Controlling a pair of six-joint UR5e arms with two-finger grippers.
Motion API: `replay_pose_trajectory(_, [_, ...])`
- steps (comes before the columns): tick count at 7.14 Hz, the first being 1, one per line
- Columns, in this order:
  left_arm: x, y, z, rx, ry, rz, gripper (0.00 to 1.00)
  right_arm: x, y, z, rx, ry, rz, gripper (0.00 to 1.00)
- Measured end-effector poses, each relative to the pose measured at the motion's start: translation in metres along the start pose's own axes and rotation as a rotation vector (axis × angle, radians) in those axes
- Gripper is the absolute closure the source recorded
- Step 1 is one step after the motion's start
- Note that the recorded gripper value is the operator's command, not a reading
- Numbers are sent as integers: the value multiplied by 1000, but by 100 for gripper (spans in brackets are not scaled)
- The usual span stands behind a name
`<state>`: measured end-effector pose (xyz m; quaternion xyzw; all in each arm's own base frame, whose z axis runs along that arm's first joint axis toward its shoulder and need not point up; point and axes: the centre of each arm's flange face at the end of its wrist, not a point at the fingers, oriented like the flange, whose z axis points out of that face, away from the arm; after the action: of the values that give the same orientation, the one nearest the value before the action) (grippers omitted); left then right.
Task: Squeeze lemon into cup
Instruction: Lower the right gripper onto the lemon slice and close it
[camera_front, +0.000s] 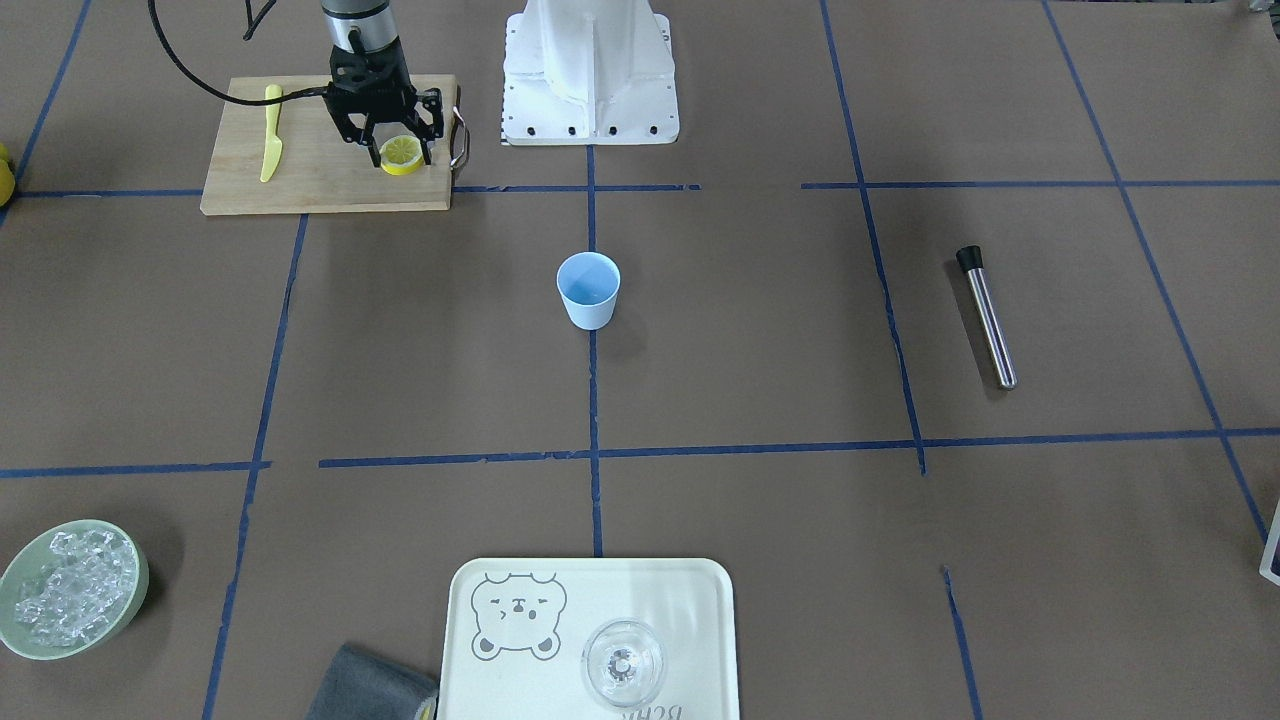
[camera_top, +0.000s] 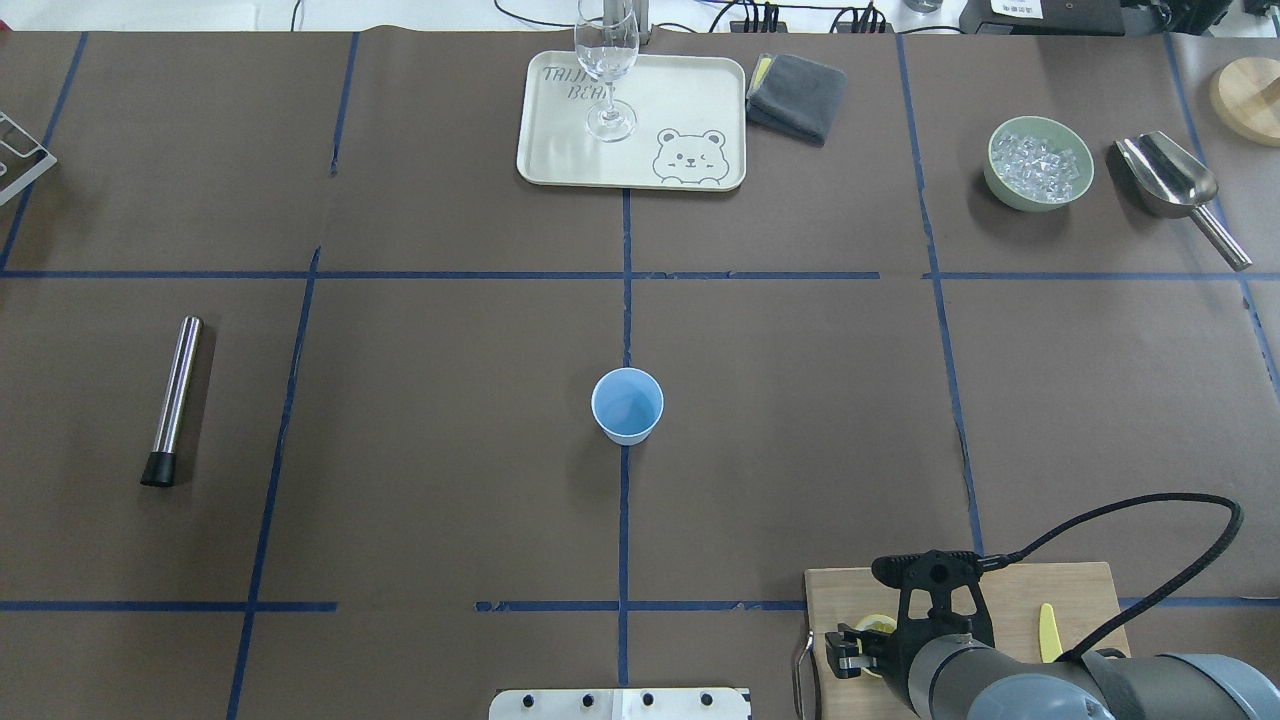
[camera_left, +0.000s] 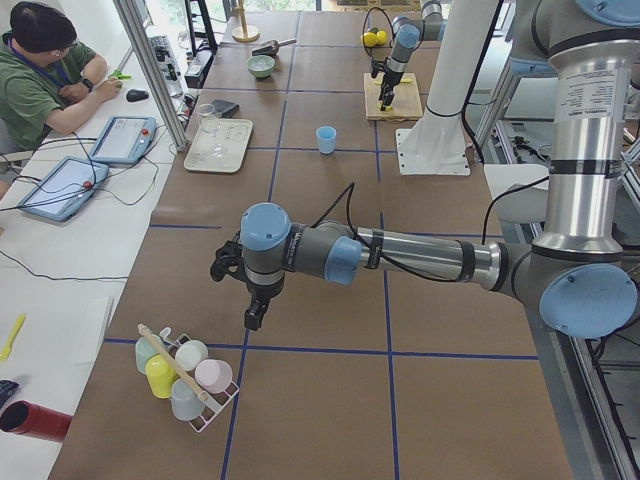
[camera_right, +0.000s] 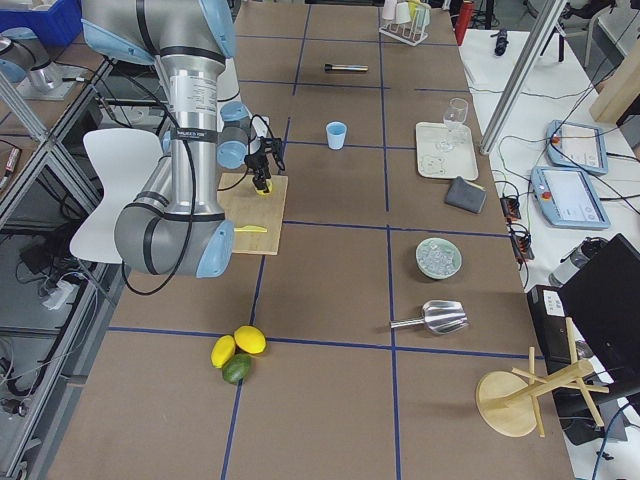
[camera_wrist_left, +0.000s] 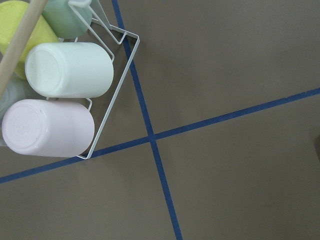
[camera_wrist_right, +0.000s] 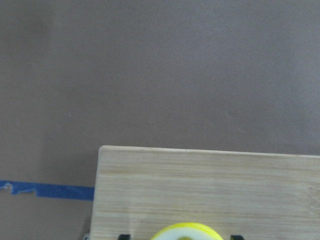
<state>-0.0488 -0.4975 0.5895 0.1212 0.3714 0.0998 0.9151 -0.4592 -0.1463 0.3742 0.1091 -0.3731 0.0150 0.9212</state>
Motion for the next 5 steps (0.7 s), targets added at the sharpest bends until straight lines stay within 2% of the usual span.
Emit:
replay_pose_trajectory(1, [0, 0, 0, 0, 0, 0, 0, 0, 0, 0, -3, -1, 0, 35])
replay_pose_trajectory(2, [0, 0, 0, -1, 0, -1, 0, 1, 0, 0, -5, 0, 1, 32])
replay_pose_trajectory(3, [0, 0, 0, -1, 0, -1, 0, 1, -1, -1, -5, 0, 1, 11])
replay_pose_trajectory(5, [0, 0, 0, -1, 0, -1, 0, 1, -1, -2, -11, -1, 1, 4])
